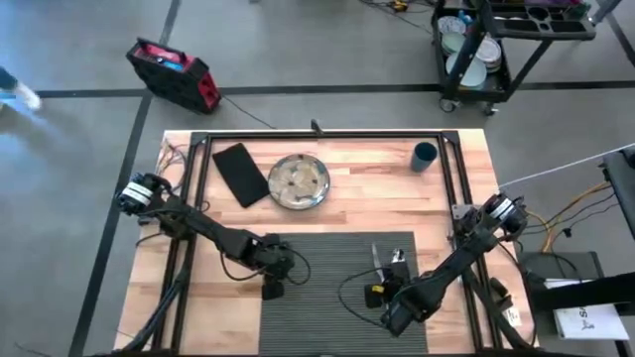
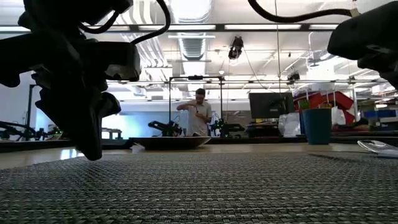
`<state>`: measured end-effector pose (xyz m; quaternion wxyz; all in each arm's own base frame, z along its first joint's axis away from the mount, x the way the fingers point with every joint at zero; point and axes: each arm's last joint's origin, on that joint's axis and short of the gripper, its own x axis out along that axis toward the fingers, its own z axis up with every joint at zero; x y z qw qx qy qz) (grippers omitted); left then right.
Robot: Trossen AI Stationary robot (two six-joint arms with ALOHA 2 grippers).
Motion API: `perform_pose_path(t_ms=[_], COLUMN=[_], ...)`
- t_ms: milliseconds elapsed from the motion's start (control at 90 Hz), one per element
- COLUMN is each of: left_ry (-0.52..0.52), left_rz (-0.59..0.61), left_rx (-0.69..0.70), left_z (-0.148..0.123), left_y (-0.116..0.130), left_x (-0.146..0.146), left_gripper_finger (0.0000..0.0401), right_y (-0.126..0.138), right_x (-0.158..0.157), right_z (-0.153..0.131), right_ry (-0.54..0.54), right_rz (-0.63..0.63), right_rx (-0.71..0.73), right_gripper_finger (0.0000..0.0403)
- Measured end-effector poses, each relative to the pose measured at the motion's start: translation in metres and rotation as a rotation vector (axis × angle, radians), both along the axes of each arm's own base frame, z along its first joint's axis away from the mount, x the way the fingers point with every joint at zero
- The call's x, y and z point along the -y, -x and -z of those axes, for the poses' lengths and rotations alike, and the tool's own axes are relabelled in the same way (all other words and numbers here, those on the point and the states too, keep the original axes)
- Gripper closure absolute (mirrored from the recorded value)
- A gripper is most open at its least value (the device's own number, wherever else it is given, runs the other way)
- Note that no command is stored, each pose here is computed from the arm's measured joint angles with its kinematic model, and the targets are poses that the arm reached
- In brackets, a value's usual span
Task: Set table place
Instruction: Adjust the blue knife on the gray mat
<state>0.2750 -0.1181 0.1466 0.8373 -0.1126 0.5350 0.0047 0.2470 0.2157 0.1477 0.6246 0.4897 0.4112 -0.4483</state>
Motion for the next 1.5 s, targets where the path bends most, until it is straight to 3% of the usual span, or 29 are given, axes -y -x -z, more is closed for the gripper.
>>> perform_pose_path(t_ms=[300, 478, 589, 767, 1500], left_ry=[-0.002, -0.002, -0.002, 0.000, 0.000], left_rz=[0.004, 0.004, 0.003, 0.000, 0.000], left_rx=[0.000, 0.000, 0.000, 0.000, 0.000], left_z=[0.000, 0.000, 0.000, 0.000, 0.000], left_y=[0.000, 0.000, 0.000, 0.000, 0.000], left_x=[0.000, 0.000, 0.000, 0.000, 0.000], left_gripper_finger=[0.0401, 0.0401, 0.0401, 0.0401, 0.0401], right_y=[-0.005, -0.005, -0.002, 0.005, 0.009], right_x=[-0.004, -0.008, -0.014, -0.020, -0.027], right_z=[-0.008, -0.012, -0.013, -0.013, -0.011], right_ry=[-0.005, -0.012, -0.031, -0.034, -0.077], right_rz=[-0.055, -0.070, -0.071, -0.090, -0.127], right_rx=[0.014, 0.022, 0.018, 0.018, -0.015], right_gripper_finger=[0.0320, 0.0301, 0.0320, 0.0395, 0.0403])
